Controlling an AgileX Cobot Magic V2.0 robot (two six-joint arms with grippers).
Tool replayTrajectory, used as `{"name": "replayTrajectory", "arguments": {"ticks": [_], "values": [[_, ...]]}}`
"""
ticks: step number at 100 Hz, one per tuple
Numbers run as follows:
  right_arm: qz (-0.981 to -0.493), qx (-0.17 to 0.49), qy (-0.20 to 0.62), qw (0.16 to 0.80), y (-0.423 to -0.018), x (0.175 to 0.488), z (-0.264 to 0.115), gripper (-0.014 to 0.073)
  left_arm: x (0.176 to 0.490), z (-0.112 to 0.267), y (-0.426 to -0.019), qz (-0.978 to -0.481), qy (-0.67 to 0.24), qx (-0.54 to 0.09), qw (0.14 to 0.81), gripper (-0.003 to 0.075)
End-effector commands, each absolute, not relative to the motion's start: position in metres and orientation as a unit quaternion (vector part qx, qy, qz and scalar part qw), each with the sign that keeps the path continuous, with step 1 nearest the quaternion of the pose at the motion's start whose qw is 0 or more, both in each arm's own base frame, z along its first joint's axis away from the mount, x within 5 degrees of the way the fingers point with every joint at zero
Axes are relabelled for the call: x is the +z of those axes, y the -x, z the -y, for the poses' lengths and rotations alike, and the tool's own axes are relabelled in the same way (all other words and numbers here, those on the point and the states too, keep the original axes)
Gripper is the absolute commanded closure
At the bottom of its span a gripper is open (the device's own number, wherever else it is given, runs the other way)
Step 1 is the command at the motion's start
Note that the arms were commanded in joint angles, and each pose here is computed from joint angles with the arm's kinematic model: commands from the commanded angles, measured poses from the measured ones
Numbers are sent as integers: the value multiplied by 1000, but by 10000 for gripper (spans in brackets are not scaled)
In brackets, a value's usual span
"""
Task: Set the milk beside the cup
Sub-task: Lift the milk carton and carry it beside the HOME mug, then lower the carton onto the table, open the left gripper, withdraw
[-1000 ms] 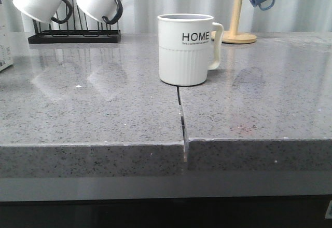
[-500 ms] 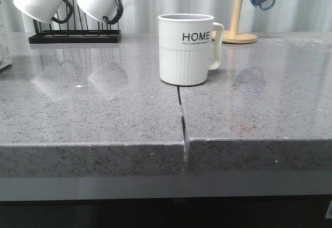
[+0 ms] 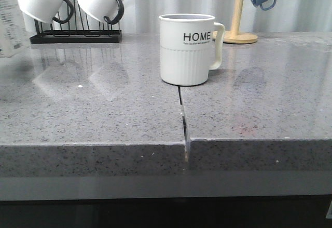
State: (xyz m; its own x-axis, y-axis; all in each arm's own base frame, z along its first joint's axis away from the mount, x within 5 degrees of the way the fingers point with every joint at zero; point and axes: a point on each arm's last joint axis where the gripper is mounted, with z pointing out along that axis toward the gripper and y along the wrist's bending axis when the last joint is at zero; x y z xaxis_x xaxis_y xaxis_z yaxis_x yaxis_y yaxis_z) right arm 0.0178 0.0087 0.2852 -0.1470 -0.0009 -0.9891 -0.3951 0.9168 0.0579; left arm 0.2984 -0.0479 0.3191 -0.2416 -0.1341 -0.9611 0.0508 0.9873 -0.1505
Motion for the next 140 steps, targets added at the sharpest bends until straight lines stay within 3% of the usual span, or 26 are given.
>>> {"name": "replayTrajectory", "arguments": {"ticks": [1,29,70,105,112,119,131,140], "values": [[-713,159,131,670,-18,298,-9,654,342,57,-292,-749,31,-68,659,718],[-713,159,131,670,-18,298,-9,654,343,113,-274,-733,23,-79,676,718],[-713,159,131,670,-18,298,-9,654,322,188,-264,-748,6,-121,652,718],[-713,159,131,670,-18,298,-9,654,313,212,-266,-756,-14,-131,642,706],[-713,159,131,670,-18,298,-9,654,312,214,-266,-758,-18,-134,638,653],[-713,159,131,670,-18,298,-9,654,311,216,-265,-759,-35,-140,635,547],[-713,159,131,670,-18,298,-9,654,310,216,-265,-764,-25,-143,629,231],[-713,159,131,670,-18,298,-9,654,309,215,-265,-768,-13,-146,624,47]]}}
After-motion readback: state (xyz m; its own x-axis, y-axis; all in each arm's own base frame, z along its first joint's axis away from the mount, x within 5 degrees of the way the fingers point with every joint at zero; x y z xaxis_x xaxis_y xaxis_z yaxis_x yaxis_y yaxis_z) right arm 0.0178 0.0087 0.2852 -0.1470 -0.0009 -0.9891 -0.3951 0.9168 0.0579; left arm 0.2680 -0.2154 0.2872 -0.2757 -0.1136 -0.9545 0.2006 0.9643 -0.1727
